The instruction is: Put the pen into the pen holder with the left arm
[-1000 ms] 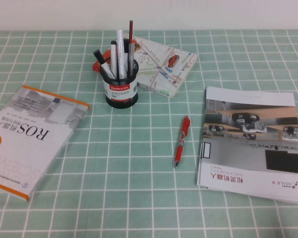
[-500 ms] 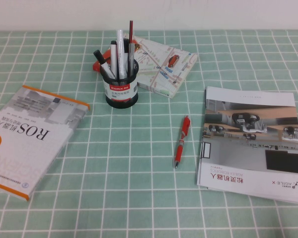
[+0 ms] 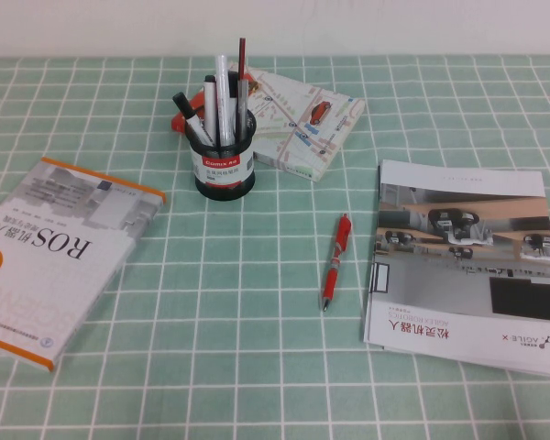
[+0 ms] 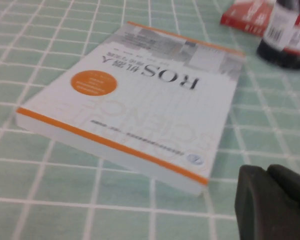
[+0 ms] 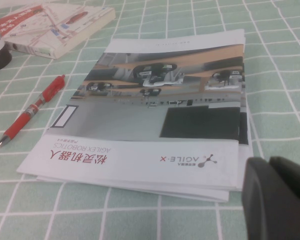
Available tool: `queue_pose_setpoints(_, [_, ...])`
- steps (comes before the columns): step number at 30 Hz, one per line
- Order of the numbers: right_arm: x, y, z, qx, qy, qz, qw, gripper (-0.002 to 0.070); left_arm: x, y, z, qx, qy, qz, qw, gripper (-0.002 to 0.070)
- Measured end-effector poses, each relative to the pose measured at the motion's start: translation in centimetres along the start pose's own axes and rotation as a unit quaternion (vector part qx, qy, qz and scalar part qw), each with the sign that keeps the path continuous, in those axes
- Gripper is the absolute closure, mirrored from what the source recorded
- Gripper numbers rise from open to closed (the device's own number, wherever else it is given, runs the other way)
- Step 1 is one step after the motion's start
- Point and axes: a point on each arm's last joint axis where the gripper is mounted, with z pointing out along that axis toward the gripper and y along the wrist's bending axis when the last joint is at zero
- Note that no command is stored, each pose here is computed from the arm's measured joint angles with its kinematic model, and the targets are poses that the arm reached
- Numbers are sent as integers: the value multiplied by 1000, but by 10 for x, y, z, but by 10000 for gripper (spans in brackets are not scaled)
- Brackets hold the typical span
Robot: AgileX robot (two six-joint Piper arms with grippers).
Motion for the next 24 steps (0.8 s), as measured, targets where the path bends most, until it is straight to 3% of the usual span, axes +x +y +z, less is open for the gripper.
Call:
queue_pose_setpoints(8, [0,0,0,0,0,0,1000,696,-11,-5,-1,39,-56,-159,985,678])
queue_pose_setpoints(14, [0,0,0,0,0,0,1000,696,-17,-6,-2,48,-88,-170,980,678])
queue_pose_setpoints(18, [0,0,0,0,0,0,1000,696,-19,-7,-2,47,-54,-189,979,678])
queue_pose_setpoints(24, [0,0,0,0,0,0,1000,696,-76,-15,-9,38,22,-169,985,678])
